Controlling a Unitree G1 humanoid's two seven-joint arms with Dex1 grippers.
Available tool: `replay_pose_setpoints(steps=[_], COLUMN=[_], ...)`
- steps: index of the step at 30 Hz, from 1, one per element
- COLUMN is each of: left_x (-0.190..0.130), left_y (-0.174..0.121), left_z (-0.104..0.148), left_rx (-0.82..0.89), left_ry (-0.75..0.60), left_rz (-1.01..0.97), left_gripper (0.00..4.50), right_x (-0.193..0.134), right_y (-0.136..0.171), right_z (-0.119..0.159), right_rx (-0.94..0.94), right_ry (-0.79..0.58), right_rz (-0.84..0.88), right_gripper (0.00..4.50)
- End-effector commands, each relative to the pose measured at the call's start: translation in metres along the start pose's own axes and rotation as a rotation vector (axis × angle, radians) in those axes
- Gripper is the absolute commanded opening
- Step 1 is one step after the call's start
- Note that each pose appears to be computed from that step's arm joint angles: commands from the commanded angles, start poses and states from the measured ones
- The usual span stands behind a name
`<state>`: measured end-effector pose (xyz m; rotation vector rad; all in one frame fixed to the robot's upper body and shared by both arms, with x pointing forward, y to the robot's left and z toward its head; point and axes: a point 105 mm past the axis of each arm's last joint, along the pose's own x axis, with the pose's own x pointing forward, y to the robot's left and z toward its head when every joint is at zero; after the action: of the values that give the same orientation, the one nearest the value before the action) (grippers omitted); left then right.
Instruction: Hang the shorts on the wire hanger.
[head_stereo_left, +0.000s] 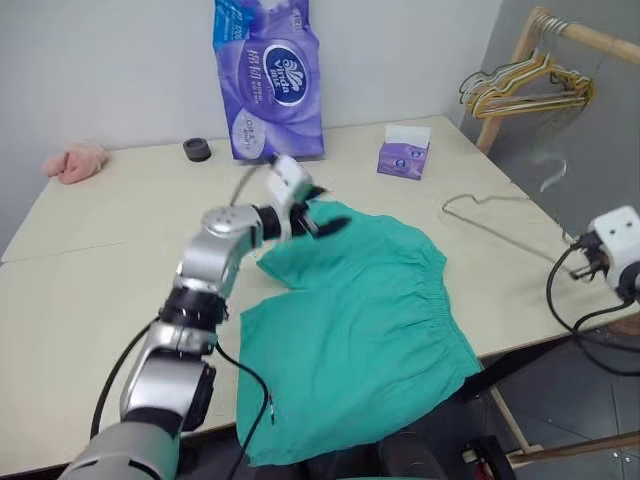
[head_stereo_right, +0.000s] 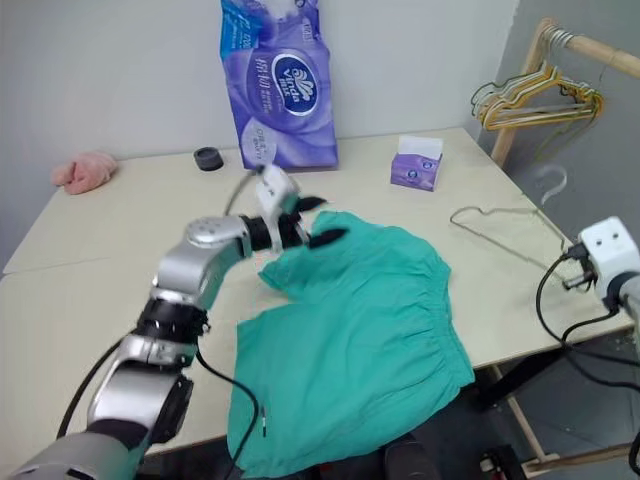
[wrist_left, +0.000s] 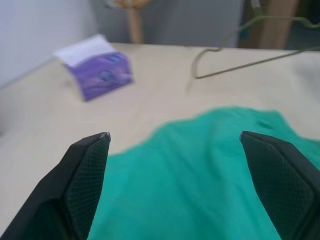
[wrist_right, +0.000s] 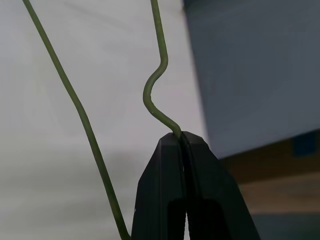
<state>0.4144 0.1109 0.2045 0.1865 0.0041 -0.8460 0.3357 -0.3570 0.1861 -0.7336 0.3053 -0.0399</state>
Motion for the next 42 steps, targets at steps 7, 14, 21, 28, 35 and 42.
replay_pose_setpoints(steps=[7, 14, 21, 28, 35, 42], left_x=[-0.025, -0.033, -0.043, -0.052, -0.05, -0.051], left_y=[-0.007, -0.02, -0.042, -0.044, -0.047, -0.068], left_z=[0.003, -0.011, -0.042, -0.06, -0.053, -0.063], left_rx=[-0.107, -0.03, 0.02, 0.025, -0.071, -0.09], left_ry=[0.035, 0.141, 0.256, 0.33, 0.283, 0.292], left_rz=[-0.302, -0.43, -0.535, -0.543, -0.553, -0.612], left_gripper=[4.37, 4.37, 4.37, 4.37, 3.09, 1.04], right_x=[-0.021, -0.039, -0.049, -0.054, -0.057, -0.057], right_y=[0.055, 0.104, 0.118, 0.116, 0.119, 0.12], right_z=[0.098, 0.128, 0.149, 0.159, 0.16, 0.161], right_rx=[-0.443, -0.58, -0.576, -0.558, -0.561, -0.559], right_ry=[-0.448, -0.659, -0.769, -0.812, -0.833, -0.842], right_rz=[0.131, 0.24, 0.269, 0.255, 0.262, 0.253], right_gripper=[0.0, 0.0, 0.0, 0.0, 0.0, 0.0])
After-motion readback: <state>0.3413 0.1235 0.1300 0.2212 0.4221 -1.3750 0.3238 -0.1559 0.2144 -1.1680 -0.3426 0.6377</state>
